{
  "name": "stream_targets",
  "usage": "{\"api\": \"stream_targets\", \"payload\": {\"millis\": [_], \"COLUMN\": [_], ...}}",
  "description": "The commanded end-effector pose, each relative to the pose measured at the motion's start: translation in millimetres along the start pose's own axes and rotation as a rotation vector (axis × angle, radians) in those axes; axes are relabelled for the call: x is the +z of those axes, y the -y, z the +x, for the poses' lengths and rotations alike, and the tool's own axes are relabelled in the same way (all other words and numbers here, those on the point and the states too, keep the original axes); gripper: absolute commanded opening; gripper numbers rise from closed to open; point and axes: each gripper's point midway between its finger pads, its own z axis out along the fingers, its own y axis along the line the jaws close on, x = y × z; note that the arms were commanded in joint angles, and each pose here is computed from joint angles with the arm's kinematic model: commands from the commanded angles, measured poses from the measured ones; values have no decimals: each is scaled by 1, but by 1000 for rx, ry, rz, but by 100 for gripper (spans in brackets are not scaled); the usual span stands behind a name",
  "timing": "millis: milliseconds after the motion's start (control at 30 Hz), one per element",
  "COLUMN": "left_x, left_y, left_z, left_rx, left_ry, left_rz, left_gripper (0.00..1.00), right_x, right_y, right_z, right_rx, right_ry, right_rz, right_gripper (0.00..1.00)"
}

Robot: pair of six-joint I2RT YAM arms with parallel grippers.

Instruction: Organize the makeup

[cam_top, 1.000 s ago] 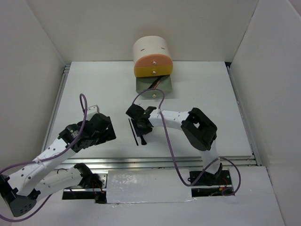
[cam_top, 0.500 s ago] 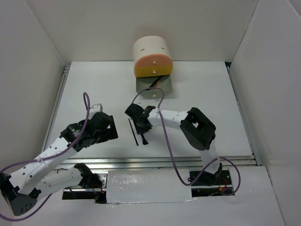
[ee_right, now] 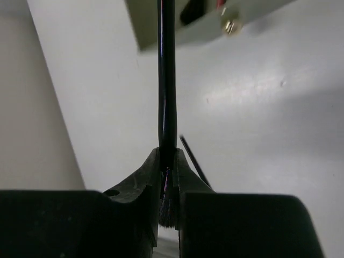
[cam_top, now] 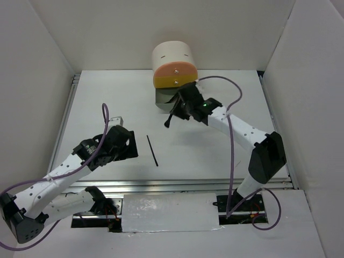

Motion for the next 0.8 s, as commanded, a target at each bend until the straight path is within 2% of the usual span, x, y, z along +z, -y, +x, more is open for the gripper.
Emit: {"api": "stream_targets", "payload": {"millis": [0, 67, 100, 133, 200, 233, 333, 600, 733, 767], "left_x": [-6, -7, -8, -9, -10, -10, -10, -13, -10, -8], "left_y": [14, 17, 18, 19, 20, 20, 20, 21, 29, 30], "left_z": [-13, -14, -15, -16, -14, -14, -13, -21, -21, -21], "left_rx": [10, 12, 11, 11, 13, 12, 13, 10, 23, 26], "left_ry": [31, 33, 32, 35, 29, 28, 23, 36, 28, 22], "left_rz": [62, 76, 86, 91, 95, 95, 99, 90, 113, 114], "left_gripper": [99, 99, 99, 100, 99, 99, 99, 99, 99, 100], "right_x": [5, 18, 13, 36, 35, 60, 76, 94, 93, 93], "right_y": [3, 6, -7, 3, -12, -1, -7, 12, 13, 9], "right_z": [-64, -87, -106, -109, -135, -131, -146, -137, -139, -144], "right_rx": [401, 461, 482, 496, 537, 549, 616, 671, 630, 619], "right_ry": [190, 256, 282, 282, 300, 283, 268, 247, 231, 231], "right_rz": [8, 37, 30, 90, 111, 173, 173, 197, 161, 131], "right_gripper": [0, 0, 0, 0, 0, 0, 0, 5, 53, 58]}}
